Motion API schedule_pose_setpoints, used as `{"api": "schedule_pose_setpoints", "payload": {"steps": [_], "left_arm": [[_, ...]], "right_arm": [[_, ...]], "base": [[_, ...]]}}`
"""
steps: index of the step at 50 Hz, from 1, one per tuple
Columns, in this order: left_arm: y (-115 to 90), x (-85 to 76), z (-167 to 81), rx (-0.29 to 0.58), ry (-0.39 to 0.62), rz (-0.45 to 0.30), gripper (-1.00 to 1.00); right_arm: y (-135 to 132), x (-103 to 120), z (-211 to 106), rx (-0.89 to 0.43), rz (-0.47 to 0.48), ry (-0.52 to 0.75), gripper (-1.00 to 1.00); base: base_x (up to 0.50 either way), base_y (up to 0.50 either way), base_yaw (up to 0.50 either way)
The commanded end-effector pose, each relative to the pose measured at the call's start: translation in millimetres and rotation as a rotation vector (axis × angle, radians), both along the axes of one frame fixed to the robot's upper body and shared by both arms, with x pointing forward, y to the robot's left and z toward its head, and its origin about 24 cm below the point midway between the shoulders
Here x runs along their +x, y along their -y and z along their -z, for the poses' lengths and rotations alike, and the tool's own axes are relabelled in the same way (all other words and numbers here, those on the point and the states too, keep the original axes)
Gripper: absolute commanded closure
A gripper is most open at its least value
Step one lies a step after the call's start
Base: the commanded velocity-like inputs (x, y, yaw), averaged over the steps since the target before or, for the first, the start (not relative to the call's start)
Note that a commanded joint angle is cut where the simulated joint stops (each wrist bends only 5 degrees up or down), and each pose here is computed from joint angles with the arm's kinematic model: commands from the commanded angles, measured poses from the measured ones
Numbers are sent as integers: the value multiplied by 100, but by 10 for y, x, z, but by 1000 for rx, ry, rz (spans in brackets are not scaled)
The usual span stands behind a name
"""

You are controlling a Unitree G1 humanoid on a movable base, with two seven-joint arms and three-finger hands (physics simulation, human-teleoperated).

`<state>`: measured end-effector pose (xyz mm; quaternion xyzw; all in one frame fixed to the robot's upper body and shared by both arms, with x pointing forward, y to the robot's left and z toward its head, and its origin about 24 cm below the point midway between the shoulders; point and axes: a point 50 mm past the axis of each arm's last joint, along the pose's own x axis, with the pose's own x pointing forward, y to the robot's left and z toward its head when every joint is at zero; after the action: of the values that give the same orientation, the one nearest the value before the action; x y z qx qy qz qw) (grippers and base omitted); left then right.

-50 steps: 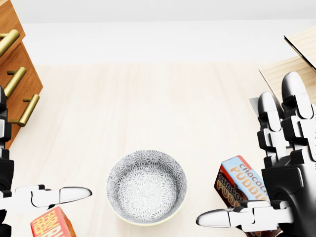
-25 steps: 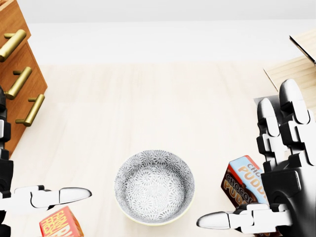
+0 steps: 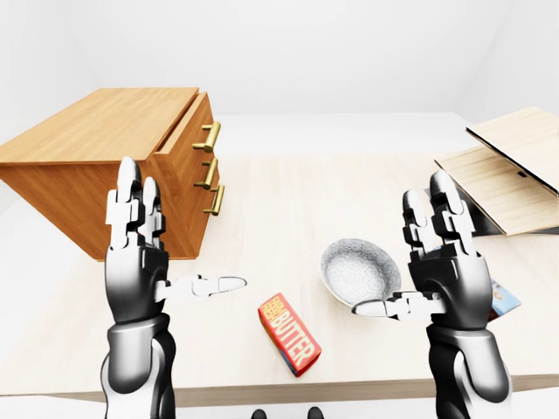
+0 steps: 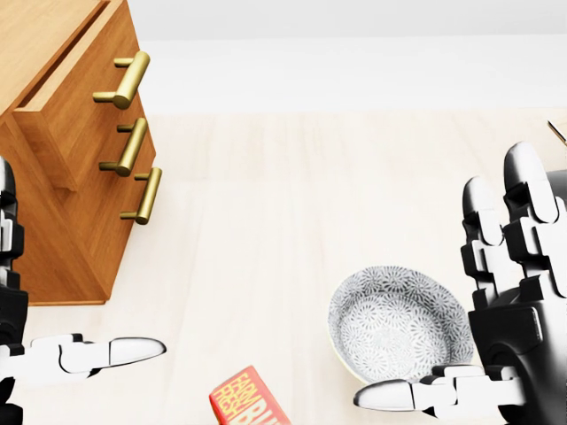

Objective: Close the top drawer of the cabinet and put the bowl on top of it.

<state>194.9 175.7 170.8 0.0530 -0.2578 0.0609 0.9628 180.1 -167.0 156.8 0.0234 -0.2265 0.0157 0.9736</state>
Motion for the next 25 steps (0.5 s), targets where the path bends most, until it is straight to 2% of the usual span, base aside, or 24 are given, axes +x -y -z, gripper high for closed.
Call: {"api": "schedule_pose_setpoints", "payload": {"steps": [1, 5, 11, 17, 18, 25], "left_arm": [[22, 30, 21, -4, -9, 8, -100], [25, 111, 52, 1, -25, 15, -100], [46, 336, 105, 30, -60, 39, -100], [150, 455, 47, 118, -46, 52, -100], [259, 550, -59, 169, -7, 79, -100], [326, 653, -119, 192, 7, 88, -100]], "right_arm": [[24, 0, -5, 6, -3, 4, -100], [18, -16, -1, 7, -9, 1, -100], [37, -56, -20, 23, -17, 11, -100], [39, -58, -13, 25, -18, 8, -100], [40, -67, -14, 28, -24, 9, -100], [61, -68, -27, 29, -23, 17, -100]], "base": [[0, 0, 0], [0, 0, 0], [0, 0, 0], [0, 0, 0], [0, 0, 0], [0, 0, 0]]}}
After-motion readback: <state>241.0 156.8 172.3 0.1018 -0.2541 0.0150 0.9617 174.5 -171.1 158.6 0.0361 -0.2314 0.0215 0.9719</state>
